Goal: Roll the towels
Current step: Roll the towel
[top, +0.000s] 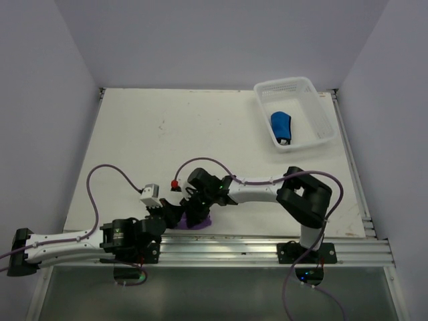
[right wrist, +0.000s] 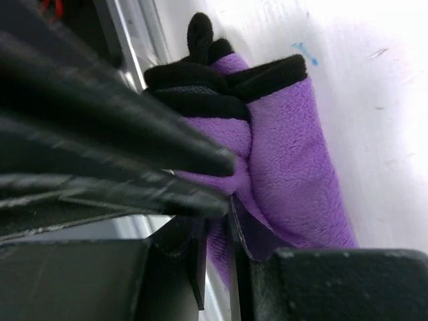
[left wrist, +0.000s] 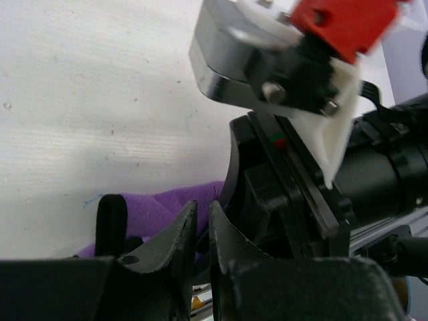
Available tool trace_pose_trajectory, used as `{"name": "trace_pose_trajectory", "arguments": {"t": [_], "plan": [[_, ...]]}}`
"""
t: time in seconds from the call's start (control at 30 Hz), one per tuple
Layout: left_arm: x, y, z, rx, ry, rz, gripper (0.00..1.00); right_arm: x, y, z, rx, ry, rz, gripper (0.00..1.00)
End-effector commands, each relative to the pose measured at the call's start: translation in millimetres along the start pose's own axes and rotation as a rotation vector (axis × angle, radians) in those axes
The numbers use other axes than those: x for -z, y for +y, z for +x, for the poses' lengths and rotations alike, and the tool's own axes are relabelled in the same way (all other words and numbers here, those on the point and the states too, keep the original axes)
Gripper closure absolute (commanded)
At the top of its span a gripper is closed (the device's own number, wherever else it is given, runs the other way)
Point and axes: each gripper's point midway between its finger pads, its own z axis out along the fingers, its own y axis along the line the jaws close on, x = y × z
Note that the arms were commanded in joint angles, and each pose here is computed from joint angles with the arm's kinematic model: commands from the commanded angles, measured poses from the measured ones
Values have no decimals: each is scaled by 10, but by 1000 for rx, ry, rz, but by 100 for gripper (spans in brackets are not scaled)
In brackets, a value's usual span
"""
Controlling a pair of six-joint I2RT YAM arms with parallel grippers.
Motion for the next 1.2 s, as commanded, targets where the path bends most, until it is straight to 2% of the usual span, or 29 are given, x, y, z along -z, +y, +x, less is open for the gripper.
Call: {"name": "trace_pose_trajectory", "arguments": {"t": [0.0,0.03,0.33,0.7,0.97,1.17], "plan": [[43,-90,-156,15,-36,7,84,0,133,234,-255,139,-146,97],[44,-90,-157,13,-37,8,85,-11,63,230,-320,144,-156,97],[28,-97,-141,-1,-35,8,84,-8,-292,58,-543,110,-189,99],[-66,-132,39,-22,2,21,85,-164,-427,121,-601,150,-175,99],[-115,141,300,26,36,-43,89,-177,-442,71,-645,164,-178,99],[-109,381,313,-39,28,-177,90,-169,-448,40,-648,184,-177,98]]}}
